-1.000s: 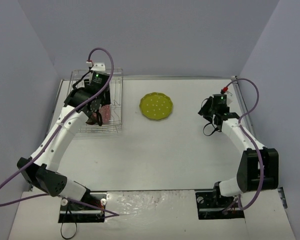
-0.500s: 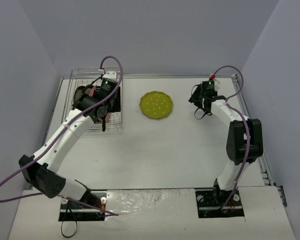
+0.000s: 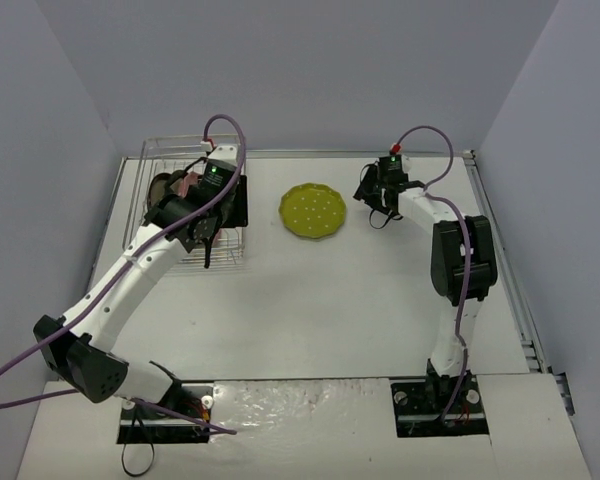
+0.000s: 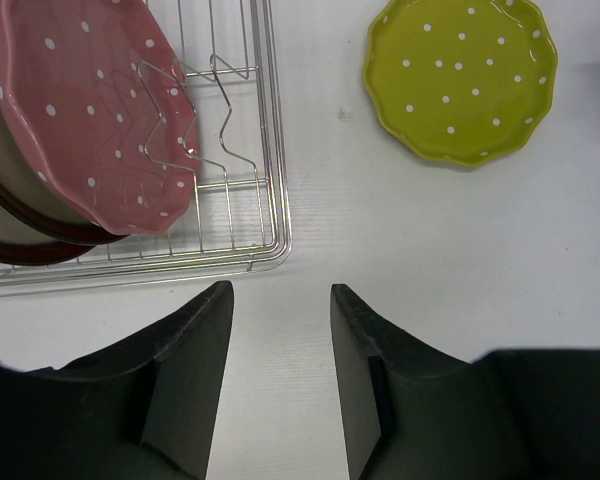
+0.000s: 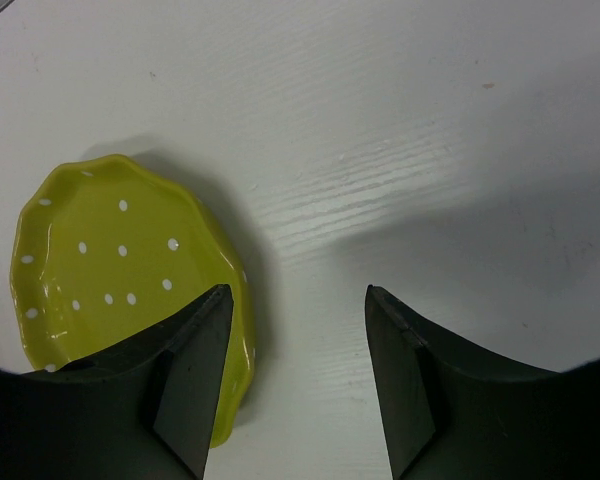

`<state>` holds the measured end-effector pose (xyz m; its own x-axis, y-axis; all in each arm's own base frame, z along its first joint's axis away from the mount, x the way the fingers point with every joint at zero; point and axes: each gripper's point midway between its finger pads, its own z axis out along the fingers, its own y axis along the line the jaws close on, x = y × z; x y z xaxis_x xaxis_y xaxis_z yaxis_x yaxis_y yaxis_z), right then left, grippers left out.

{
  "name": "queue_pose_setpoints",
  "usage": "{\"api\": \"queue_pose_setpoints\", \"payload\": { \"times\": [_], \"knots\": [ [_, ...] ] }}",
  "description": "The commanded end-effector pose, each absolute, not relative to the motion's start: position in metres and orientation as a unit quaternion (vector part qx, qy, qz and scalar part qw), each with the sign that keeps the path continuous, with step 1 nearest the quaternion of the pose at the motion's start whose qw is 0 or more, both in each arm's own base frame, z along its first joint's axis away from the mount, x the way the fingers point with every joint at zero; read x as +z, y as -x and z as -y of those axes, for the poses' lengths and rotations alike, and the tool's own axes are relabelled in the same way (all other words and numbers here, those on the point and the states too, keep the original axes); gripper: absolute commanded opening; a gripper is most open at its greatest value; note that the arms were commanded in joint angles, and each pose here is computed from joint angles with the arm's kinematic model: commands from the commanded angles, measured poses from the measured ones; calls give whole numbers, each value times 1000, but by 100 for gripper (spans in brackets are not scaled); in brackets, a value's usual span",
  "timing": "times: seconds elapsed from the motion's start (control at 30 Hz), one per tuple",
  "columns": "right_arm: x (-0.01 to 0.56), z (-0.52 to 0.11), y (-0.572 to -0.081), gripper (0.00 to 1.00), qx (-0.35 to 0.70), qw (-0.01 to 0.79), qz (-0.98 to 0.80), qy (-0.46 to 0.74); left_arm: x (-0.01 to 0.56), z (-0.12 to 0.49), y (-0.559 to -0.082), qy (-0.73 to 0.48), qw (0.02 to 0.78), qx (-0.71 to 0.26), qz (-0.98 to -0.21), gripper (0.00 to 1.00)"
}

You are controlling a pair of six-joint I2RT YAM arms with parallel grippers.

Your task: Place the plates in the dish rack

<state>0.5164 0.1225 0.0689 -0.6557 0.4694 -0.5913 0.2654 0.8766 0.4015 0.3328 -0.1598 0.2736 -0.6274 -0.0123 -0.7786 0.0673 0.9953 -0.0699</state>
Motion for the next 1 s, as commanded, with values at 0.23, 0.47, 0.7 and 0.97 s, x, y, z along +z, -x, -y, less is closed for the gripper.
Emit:
{"api": "queue_pose_setpoints", "payload": {
  "times": [0.23,0.47,0.7,0.97],
  "knots": [
    [69,-163,-538,52,171,369,-896,-175,299,168,-331,-8,467,-72,-881,40],
    [63,-173,-537,52,174,364,-901,-162,297,168,-331,-7,465,-70,-882,40],
    [54,-182,-533,52,171,356,-906,-152,295,170,-331,-8,462,-70,-884,40],
    [40,-188,-529,51,159,346,-913,-146,293,171,-333,-9,461,-69,-885,40]
  ]
}}
